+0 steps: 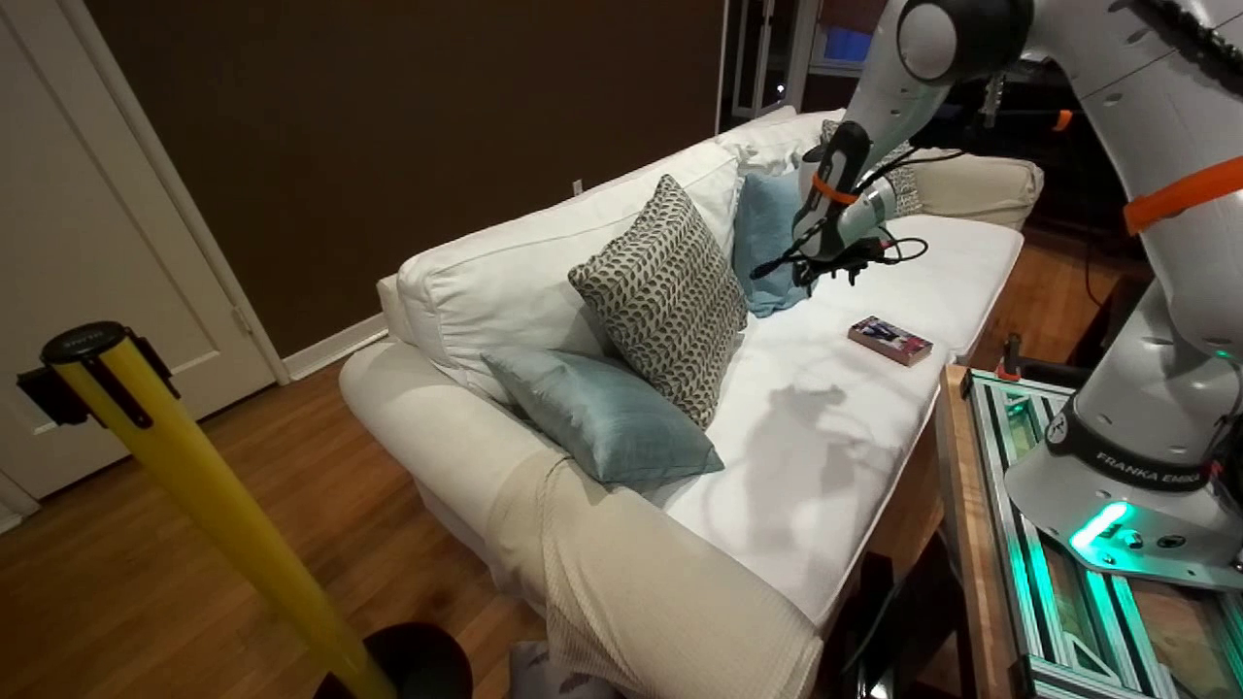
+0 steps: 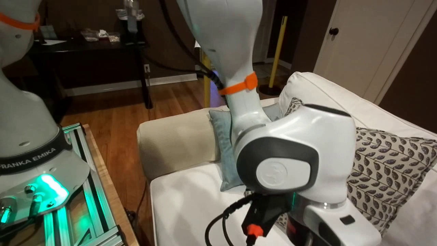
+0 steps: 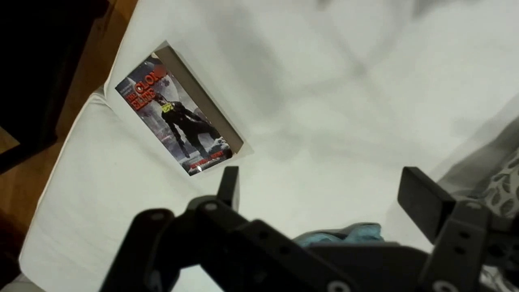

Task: Move the book to the left

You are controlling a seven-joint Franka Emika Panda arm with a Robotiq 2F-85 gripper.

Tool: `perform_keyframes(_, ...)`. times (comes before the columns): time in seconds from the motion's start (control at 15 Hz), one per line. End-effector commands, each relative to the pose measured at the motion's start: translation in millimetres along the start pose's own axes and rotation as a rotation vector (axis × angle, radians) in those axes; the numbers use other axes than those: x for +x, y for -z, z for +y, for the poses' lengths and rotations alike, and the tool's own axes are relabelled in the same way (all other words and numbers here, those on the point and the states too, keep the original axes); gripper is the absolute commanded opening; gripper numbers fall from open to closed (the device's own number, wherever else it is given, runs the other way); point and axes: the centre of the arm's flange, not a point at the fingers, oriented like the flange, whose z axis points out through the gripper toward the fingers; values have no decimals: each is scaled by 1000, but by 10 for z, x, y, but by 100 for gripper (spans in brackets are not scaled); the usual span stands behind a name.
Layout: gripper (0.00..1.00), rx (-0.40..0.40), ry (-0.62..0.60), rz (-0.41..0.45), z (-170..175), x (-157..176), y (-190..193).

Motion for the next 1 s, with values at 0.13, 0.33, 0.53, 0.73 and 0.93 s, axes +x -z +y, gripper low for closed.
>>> perform_keyframes(0.13, 100, -26, -182, -46, 245, 508, -917)
perform_keyframes(0.33, 100, -29, -360, -75, 515, 604, -1291)
perform_keyframes(0.53, 100, -40, -514, -97, 756, 659, -1579)
perform_keyframes(0.73, 100, -56, -647, -131, 904, 631, -1841)
perform_keyframes(0.93, 100, -53, -608, -121, 990, 502, -1725)
